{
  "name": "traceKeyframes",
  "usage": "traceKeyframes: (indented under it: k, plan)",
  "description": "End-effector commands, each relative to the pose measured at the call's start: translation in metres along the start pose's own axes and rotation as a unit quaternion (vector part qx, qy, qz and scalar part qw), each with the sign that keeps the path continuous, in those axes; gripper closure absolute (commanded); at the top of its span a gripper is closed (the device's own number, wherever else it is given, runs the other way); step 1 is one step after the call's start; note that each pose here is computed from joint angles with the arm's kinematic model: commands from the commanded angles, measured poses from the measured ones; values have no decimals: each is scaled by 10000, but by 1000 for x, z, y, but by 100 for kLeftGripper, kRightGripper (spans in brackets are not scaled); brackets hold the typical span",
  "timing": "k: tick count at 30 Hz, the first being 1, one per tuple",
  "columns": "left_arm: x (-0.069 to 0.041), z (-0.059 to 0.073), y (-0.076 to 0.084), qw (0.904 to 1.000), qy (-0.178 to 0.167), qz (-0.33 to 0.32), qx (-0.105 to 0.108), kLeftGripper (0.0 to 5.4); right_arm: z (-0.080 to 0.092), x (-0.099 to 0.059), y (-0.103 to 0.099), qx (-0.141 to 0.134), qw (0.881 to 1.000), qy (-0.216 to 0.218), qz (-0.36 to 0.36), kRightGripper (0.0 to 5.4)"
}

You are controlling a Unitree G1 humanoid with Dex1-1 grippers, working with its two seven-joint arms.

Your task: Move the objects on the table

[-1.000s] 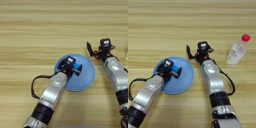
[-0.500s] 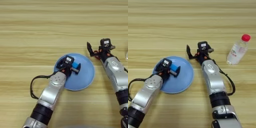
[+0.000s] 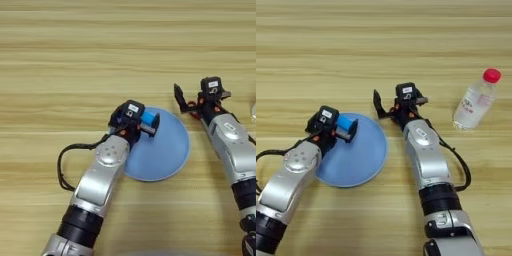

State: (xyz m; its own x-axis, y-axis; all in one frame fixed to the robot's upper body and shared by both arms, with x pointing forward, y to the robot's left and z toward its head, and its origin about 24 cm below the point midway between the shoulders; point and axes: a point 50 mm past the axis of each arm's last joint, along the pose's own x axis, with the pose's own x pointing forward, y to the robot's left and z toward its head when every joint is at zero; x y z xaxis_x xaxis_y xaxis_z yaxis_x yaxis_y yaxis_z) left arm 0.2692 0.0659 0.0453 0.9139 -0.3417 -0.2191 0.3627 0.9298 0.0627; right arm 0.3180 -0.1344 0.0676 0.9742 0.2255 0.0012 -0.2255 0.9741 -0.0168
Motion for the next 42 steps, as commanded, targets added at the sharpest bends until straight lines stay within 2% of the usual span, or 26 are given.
traceKeyframes:
  k: [1, 8, 12, 19, 26, 28, 34, 39, 42]
  plan:
    - [3, 11, 19, 9992, -135, 366, -4, 78, 5, 3, 0, -26, 10000, -25, 23, 0]
    - [2, 14, 43, 9960, -194, 866, -57, 78, 5, 3, -1, -29, 10000, -19, 23, 0]
    - [2, 12, 56, 9928, -136, 1187, -93, 78, 5, 3, -1, -28, 10000, -21, 17, 0]
    - [0, -1, 76, 9790, 92, 2018, -285, 78, 5, 3, -2, -30, 10000, -21, 21, 0]
    - [2, -17, 87, 9694, 360, 2400, -376, 78, 4, 3, -2, -32, 10000, -18, 28, 0]
    - [1, -24, 91, 9638, 475, 2574, -503, 78, 4, 2, -2, -32, 10000, -16, 30, 0]
    - [0, -33, 97, 9503, 591, 2961, -753, 78, 4, 2, -2, -35, 10000, -14, 31, 0]
    - [2, -40, 90, 9491, 756, 2913, -927, 78, 4, 2, -3, -39, 10000, -9, 35, 0]
    - [3, -42, 87, 9503, 819, 2850, -952, 78, 4, 2, -3, -41, 10000, -8, 36, 0]
